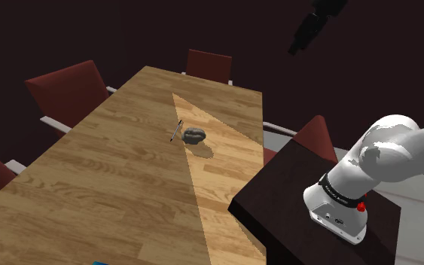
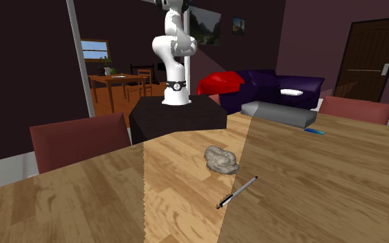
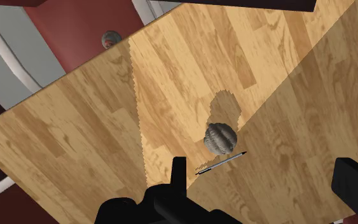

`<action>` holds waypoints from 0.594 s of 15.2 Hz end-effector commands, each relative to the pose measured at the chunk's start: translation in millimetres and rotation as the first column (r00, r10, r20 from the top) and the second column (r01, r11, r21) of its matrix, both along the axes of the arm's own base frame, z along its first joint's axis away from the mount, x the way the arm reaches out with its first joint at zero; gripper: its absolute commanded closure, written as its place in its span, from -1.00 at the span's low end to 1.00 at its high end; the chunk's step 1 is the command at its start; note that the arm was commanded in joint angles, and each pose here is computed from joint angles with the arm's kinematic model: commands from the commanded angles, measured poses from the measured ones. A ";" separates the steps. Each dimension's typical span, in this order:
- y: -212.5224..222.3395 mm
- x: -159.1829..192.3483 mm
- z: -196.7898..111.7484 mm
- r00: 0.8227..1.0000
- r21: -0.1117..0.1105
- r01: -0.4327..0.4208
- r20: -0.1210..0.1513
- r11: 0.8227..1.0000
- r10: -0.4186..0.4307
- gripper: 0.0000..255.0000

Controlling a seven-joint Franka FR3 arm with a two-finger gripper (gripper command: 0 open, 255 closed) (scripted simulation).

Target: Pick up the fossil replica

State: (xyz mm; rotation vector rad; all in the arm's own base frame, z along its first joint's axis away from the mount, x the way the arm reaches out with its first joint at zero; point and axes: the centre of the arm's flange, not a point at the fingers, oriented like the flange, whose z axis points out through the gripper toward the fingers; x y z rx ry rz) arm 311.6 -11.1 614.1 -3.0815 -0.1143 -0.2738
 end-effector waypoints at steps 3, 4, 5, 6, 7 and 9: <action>-5.1 20.4 -19.8 1.000 0.023 -0.006 -0.022 1.000 0.006 -1.00; -7.5 30.5 -29.9 0.999 0.035 -0.008 -0.033 0.999 0.009 -1.00; -9.7 40.4 -40.2 0.999 0.046 -0.011 -0.044 0.999 0.013 -1.00; -11.7 50.3 -50.5 0.998 0.058 -0.013 -0.055 0.998 0.016 -1.00; -13.6 60.0 -61.1 0.998 0.070 -0.015 -0.065 0.997 0.020 -1.00; -17.0 79.2 -82.5 0.996 0.093 -0.019 -0.087 0.995 0.027 -1.00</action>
